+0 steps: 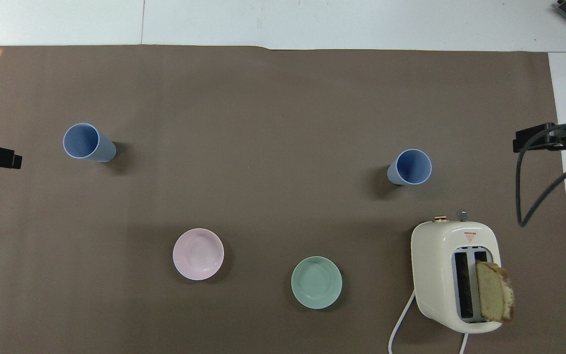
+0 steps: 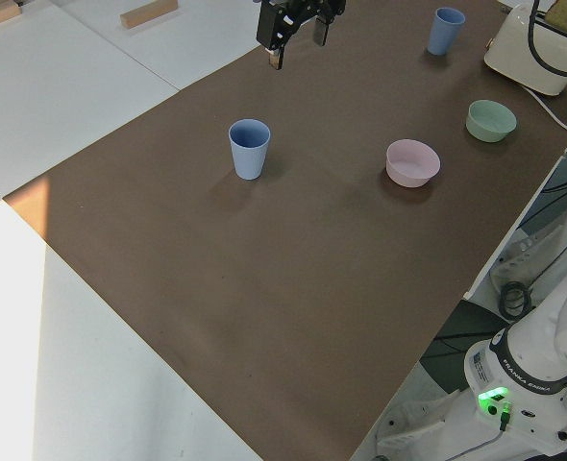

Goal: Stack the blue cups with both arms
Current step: 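Reach the left gripper toward the nearby blue cup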

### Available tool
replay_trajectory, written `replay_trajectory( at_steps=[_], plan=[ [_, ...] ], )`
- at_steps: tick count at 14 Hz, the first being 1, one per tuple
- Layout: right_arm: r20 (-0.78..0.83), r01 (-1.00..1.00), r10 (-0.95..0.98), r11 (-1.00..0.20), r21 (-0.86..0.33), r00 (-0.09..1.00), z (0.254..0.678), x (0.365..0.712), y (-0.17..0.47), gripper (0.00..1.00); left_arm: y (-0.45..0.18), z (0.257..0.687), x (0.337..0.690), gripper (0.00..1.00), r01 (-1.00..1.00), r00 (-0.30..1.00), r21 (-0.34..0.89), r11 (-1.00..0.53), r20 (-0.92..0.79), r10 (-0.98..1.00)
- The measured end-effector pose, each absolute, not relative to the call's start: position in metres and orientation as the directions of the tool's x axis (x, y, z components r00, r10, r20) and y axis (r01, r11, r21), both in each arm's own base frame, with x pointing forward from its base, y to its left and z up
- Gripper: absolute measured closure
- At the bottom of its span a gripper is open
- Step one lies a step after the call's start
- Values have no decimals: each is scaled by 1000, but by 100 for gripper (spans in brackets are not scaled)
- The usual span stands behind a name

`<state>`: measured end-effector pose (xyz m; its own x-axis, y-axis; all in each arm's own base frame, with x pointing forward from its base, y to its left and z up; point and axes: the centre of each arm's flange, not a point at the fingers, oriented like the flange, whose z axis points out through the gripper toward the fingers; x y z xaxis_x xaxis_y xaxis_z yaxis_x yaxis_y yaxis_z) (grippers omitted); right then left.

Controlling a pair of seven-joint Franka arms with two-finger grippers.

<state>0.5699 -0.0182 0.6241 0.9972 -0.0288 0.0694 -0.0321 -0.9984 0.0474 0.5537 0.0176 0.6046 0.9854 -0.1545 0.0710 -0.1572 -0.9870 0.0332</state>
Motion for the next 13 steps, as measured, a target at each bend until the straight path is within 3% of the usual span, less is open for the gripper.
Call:
replay_trajectory(
  at_steps=[13],
  plan=[
    [106,-23,-18,-999,47,994,628,574,-13,0,34,478,608,3,-128,985,45,-991,125,-121]
  ],
)
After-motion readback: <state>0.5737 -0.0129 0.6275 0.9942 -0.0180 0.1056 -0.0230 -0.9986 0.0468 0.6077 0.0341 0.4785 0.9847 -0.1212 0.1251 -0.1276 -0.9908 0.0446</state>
